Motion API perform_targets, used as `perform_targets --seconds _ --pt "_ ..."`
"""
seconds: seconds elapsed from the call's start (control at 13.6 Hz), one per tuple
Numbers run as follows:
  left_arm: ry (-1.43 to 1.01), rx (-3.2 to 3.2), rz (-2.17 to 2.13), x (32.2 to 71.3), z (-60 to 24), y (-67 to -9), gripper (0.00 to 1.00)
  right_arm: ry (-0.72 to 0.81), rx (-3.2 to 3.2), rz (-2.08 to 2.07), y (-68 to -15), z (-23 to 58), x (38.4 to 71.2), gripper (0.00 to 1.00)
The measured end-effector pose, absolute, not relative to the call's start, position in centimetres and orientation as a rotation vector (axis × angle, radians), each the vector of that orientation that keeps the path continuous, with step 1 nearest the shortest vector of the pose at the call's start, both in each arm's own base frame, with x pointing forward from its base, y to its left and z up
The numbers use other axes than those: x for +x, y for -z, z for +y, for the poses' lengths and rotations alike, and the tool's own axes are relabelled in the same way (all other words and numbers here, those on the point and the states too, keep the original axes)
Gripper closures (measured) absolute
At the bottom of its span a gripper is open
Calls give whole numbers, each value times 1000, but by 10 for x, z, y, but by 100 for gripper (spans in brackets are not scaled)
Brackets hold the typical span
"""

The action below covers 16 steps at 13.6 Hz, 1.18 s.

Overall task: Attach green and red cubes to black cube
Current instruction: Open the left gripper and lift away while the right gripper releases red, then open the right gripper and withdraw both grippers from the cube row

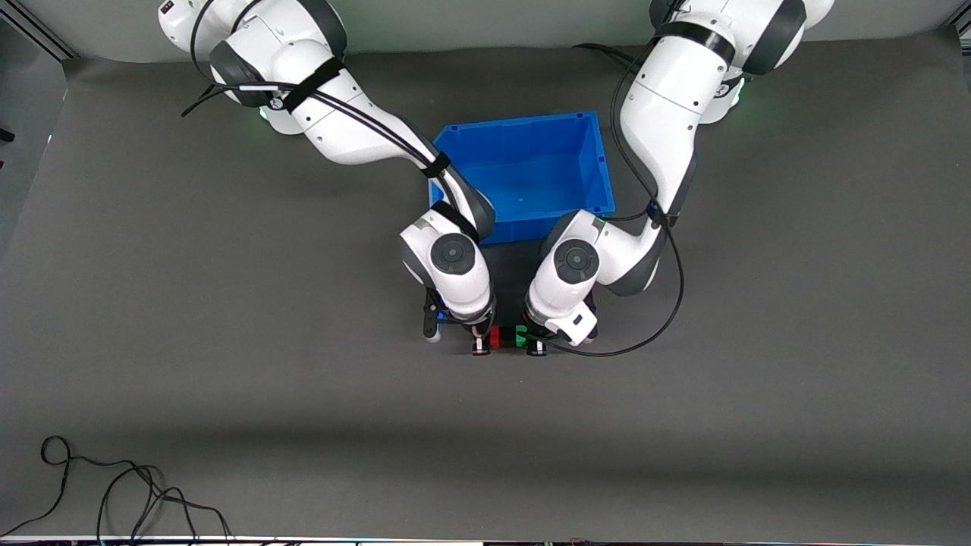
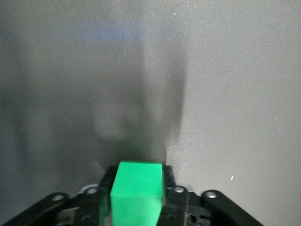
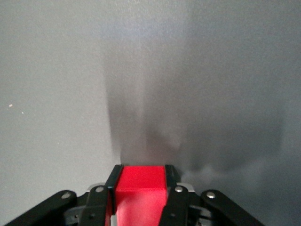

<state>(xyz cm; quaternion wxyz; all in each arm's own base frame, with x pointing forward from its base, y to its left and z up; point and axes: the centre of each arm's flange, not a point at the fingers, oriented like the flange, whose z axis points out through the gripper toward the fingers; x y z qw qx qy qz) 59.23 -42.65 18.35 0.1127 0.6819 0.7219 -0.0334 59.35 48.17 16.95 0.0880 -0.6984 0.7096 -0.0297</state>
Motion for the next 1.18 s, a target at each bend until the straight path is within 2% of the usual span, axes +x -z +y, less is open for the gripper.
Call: perform_targets --seconds 0.15,0.29,0.44,0.52,0.59,0.74,0.96,1.18 --pt "86 2004 2117 594 -424 -184 23 88 -2082 2109 -170 484 592 61" --pt "36 2019 2116 603 -412 -184 1 88 -2080 2107 -170 485 592 56" --pt "-10 2056 2129 619 -383 -183 0 94 -2068 2098 -175 485 595 46" --pt "-15 2084 2133 628 -364 -183 0 98 -2055 2089 -181 485 599 33" --pt "-16 2113 2135 639 -341 -185 0 104 -2043 2076 -191 485 604 26" --pt "-6 2187 2124 659 -293 -196 0 121 -2034 2030 -219 486 614 2" --pt "26 2319 2050 681 -222 -229 0 146 -2157 1993 -274 462 629 0" --pt "94 2508 1883 690 -151 -282 0 142 -2348 1917 -356 420 637 0"
